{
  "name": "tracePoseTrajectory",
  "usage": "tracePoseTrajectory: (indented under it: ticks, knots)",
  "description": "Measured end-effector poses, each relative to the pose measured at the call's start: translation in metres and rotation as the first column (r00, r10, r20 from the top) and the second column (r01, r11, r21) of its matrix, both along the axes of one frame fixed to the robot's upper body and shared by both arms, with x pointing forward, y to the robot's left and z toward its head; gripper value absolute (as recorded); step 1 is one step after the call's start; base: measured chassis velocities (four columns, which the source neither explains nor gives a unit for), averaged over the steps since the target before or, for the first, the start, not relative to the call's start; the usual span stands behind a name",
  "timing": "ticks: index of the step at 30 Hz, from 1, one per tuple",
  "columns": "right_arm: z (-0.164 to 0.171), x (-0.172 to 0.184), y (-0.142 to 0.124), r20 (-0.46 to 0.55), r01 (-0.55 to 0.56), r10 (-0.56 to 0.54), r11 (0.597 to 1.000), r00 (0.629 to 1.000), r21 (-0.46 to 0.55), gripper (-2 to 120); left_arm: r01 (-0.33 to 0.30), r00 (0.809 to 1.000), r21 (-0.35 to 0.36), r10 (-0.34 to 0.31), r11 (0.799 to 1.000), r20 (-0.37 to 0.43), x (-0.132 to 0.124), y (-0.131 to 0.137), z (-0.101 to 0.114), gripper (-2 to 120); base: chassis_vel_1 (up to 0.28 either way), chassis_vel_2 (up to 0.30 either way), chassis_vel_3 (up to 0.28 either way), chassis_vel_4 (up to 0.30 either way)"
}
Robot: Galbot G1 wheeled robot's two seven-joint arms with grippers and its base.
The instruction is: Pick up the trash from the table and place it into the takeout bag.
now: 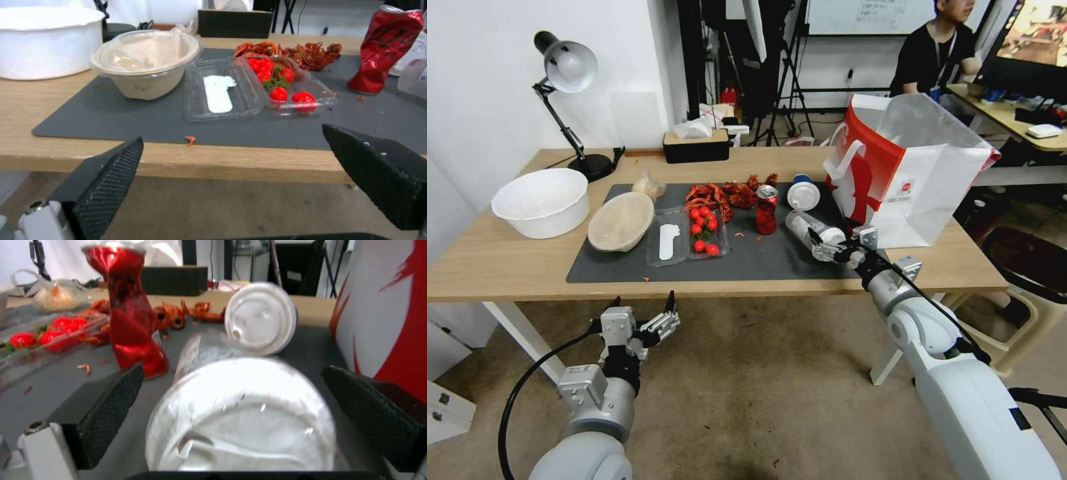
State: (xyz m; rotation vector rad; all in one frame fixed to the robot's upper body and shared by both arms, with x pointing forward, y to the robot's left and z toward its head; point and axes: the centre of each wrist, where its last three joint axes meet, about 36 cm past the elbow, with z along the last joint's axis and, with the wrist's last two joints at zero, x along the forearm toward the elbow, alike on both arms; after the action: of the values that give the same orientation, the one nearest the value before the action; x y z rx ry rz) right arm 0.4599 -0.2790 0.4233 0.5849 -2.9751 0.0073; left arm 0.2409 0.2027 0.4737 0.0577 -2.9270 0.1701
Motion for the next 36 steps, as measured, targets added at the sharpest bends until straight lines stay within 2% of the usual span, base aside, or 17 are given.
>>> tracePoseTrajectory:
  ticks: [12, 15, 19, 22, 26, 28, 31, 36]
  knots:
    - [-0.006, 0.000, -0.005, -0.034, 0.007, -0.007, 1.000, 0.999, -0.008, 98, -0.009, 1.000, 0.001, 0.009, 1.000, 0.000, 0.001, -0.002, -0.003, 100, 0.000, 0.000, 0.000, 0.000]
    - [-0.007, -0.001, -0.006, -0.042, 0.004, -0.005, 1.000, 0.999, -0.007, 84, -0.008, 1.000, 0.004, 0.008, 1.000, 0.001, 0.002, -0.002, -0.003, 100, 0.000, 0.000, 0.000, 0.000]
    - [-0.008, -0.004, -0.007, -0.044, 0.008, -0.008, 1.000, 0.999, 0.001, 76, -0.007, 1.000, 0.003, 0.007, 1.000, 0.004, 0.002, -0.002, -0.004, 100, 0.000, 0.000, 0.000, 0.000]
    - [-0.009, -0.006, -0.007, -0.043, 0.011, -0.011, 1.000, 0.999, 0.005, 70, -0.008, 1.000, 0.003, 0.008, 1.000, 0.006, 0.002, -0.003, -0.004, 100, 0.000, 0.000, 0.000, 0.000]
    - [-0.008, -0.009, -0.008, -0.039, 0.009, -0.009, 1.000, 0.999, 0.016, 69, -0.010, 1.000, 0.005, 0.010, 1.000, 0.008, 0.003, -0.002, -0.005, 100, 0.000, 0.000, 0.000, 0.000]
    - [-0.003, -0.012, -0.007, -0.026, 0.003, -0.003, 1.000, 1.000, 0.023, 69, -0.011, 1.000, 0.005, 0.011, 1.000, 0.011, 0.003, -0.002, -0.005, 100, 0.000, 0.000, 0.000, 0.000]
    - [0.040, -0.026, -0.010, 0.087, -0.023, 0.020, 0.999, 0.996, 0.031, 69, -0.014, 1.000, 0.003, 0.014, 1.000, 0.027, 0.002, -0.003, -0.005, 100, 0.000, 0.000, 0.000, 0.000]
    - [0.055, -0.032, -0.011, 0.122, -0.035, 0.031, 0.999, 0.992, 0.032, 69, -0.015, 1.000, 0.003, 0.015, 1.000, 0.028, 0.001, -0.003, -0.005, 100, 0.000, 0.000, 0.000, 0.000]
